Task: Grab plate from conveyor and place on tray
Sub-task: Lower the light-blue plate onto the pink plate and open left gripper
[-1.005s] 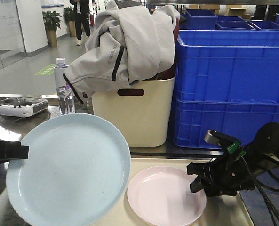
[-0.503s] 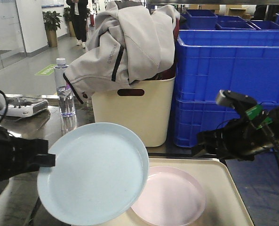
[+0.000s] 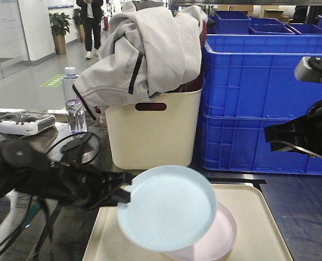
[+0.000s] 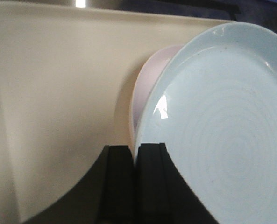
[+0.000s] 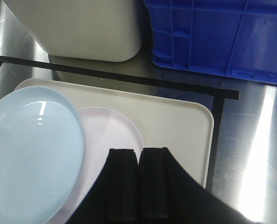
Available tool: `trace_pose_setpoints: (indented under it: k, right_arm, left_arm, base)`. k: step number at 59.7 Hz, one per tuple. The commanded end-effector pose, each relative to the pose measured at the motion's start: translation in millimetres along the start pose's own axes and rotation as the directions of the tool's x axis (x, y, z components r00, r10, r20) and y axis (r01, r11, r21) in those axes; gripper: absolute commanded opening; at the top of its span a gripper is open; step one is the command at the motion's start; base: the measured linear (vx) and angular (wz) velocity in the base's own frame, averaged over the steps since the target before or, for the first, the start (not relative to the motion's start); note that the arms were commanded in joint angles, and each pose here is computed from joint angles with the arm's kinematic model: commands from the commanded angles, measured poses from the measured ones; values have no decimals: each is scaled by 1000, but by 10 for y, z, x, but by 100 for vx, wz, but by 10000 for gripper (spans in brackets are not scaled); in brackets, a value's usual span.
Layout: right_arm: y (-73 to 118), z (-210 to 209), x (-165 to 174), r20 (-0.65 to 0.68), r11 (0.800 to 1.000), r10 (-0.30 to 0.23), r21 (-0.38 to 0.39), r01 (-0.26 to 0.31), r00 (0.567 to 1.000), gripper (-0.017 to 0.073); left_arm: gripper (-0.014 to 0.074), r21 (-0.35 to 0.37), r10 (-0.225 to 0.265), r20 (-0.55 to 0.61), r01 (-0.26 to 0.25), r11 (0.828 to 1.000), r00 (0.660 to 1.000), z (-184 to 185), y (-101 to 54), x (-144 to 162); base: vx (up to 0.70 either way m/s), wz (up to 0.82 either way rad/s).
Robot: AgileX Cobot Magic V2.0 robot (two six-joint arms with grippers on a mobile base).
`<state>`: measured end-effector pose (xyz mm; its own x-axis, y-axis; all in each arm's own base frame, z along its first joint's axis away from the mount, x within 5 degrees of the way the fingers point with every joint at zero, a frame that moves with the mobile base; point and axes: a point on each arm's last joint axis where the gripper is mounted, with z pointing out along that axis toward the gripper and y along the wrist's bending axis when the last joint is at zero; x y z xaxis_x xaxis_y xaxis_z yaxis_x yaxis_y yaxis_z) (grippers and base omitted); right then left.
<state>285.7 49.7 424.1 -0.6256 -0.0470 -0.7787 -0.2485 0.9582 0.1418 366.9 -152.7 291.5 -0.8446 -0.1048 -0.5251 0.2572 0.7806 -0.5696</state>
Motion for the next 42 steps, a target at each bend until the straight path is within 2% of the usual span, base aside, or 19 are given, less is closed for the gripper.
trace_pose_setpoints:
  k: [1,4,14,26,34,42]
  right_arm:
    - [32,-207,-136,119,1000,-16,9,15,993,-15]
    - [31,-202,-136,118,1000,-16,9,15,993,-15]
    - [29,-203,-147,130,1000,-16,12,15,991,-13]
    - [29,-203,-148,131,1000,-16,12,15,991,-12]
    - [31,-203,-148,132,1000,-14,9,13,991,-12]
    - [31,-203,-148,132,1000,-14,9,13,991,-10]
  left_arm:
    - [0,52,-18,78,14,999,997,-47,-226,-243]
    - [0,47,-16,49,13,999,999,51,-231,-288]
    - [0,5,53,-29,-52,999,998,340,-250,-312]
    - [18,0,82,9,-82,997,997,458,-322,-355]
    - [90,4,96,38,-96,995,995,468,-370,-369]
    - [235,7,99,35,-99,995,994,487,-389,-355]
  base:
    - [0,0]
    - [0,0]
    - [0,0]
    - [0,0]
    - [0,0]
    - [0,0]
